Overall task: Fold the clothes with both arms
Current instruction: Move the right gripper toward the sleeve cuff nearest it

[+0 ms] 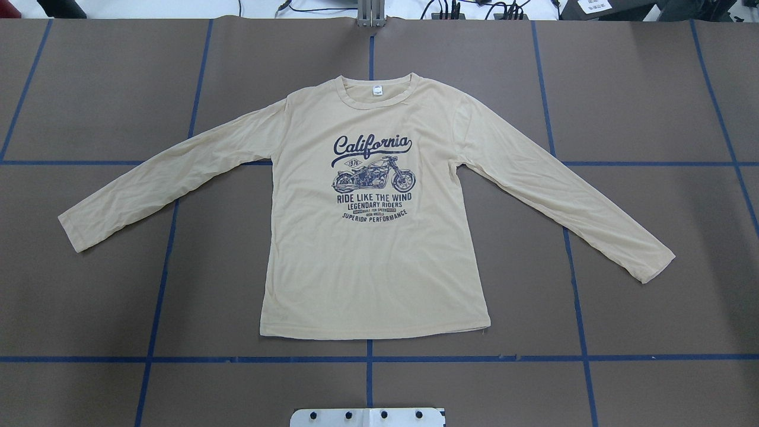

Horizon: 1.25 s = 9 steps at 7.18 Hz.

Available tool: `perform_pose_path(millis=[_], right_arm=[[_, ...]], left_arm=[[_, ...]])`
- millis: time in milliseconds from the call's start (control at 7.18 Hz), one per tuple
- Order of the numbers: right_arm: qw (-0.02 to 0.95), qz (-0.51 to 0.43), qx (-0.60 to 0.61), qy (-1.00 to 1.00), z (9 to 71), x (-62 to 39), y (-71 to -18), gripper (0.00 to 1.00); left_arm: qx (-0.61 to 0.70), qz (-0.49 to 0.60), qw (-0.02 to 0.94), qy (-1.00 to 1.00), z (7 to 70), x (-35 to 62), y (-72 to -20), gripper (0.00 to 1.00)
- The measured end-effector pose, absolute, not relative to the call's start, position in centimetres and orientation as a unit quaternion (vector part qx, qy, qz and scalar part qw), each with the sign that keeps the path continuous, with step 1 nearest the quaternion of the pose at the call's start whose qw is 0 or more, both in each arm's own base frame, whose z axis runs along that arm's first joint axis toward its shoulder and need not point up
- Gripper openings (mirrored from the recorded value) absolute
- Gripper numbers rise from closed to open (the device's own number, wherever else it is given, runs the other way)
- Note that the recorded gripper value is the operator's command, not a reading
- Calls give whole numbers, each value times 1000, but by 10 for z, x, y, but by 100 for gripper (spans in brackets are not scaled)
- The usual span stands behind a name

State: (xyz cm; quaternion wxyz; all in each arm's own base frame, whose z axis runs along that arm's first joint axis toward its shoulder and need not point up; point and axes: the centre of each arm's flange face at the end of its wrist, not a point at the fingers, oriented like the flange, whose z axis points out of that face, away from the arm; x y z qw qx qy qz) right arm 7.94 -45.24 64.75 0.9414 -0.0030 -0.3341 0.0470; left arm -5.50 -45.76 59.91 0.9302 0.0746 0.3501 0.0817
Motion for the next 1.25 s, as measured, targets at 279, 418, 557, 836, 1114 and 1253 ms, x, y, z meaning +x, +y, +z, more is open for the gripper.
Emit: perform_pose_path(millis=[279,418,557,836,1114,1253], right_arm=[[935,48,-3,-351,644,77,-453,100],[932,51,-4,-358,642,75,-454,100],[931,49,-1,-362,638,72,-457,100],[930,7,27,-365,625,40,-469,100],[918,-26,46,-393,597,-20,-476,100],[913,-36,37,-405,575,-68,-475,100]], left_arm=[[79,83,930,350,597,-55,-458,100],[86,86,929,349,590,-55,-458,100],[100,91,928,347,575,-55,-459,100],[132,101,924,345,541,-53,-474,100],[174,118,916,343,502,-50,-501,100],[191,118,912,343,488,-49,-509,100]])
